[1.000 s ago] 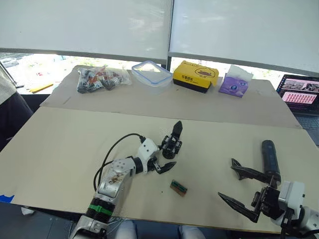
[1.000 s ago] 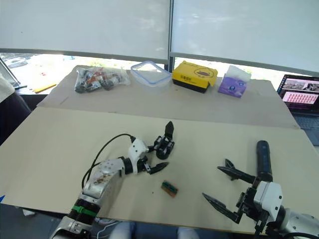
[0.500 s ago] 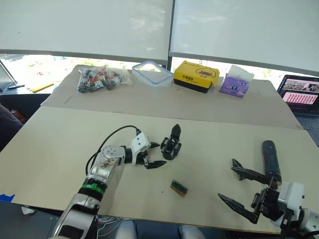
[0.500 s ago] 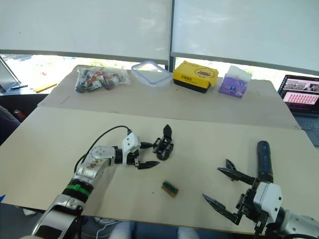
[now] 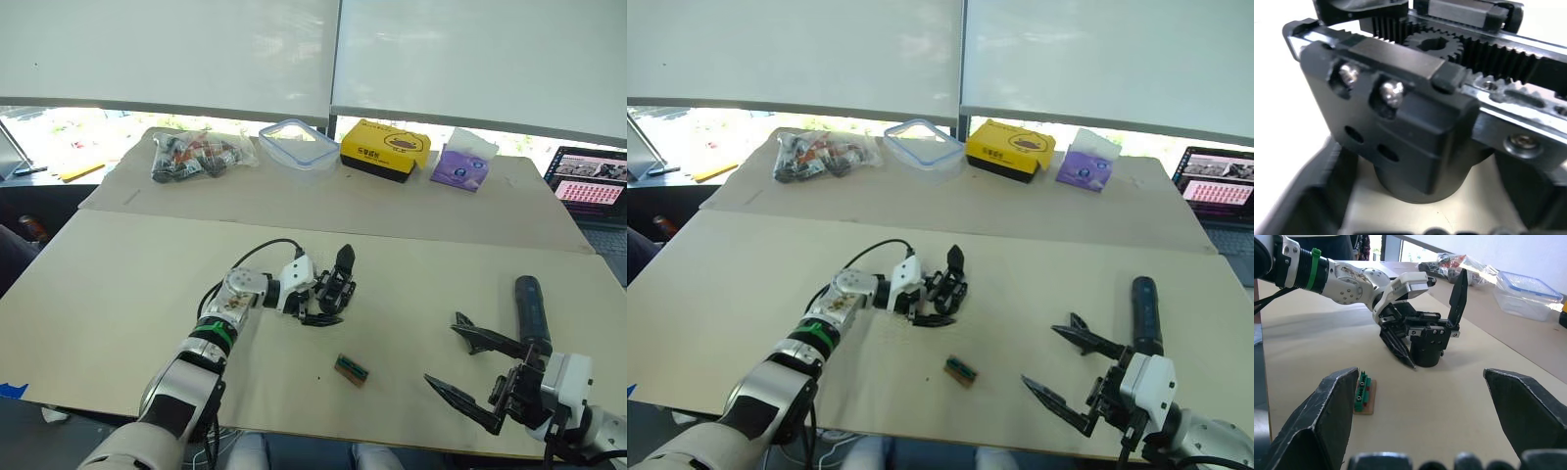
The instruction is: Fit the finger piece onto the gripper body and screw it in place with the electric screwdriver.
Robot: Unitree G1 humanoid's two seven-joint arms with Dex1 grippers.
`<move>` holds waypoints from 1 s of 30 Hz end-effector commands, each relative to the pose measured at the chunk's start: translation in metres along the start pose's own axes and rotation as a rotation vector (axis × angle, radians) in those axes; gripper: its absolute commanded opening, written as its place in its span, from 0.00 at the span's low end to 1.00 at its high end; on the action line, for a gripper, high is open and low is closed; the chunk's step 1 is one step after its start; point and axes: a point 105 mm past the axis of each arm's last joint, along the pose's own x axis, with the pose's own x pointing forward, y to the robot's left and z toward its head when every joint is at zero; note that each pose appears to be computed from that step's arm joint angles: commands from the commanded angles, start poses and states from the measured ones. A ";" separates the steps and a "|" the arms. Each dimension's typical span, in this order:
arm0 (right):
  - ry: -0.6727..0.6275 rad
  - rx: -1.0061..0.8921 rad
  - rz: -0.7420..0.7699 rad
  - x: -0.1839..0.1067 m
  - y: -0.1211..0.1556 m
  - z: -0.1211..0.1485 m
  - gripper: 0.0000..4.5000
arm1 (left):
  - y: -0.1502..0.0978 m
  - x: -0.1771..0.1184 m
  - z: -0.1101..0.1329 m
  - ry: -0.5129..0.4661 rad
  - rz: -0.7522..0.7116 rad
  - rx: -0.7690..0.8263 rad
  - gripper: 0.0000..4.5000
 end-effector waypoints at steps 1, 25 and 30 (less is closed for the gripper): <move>-0.010 -0.048 -0.009 -0.001 -0.002 0.009 1.00 | -0.001 -0.003 -0.002 0.011 -0.009 0.019 0.52; 0.064 0.031 -0.091 -0.024 0.014 0.006 1.00 | -0.031 0.038 0.023 -0.040 0.098 -0.028 0.52; 0.070 0.032 -0.098 -0.025 0.013 0.004 1.00 | -0.036 0.039 0.021 -0.039 0.085 -0.043 0.52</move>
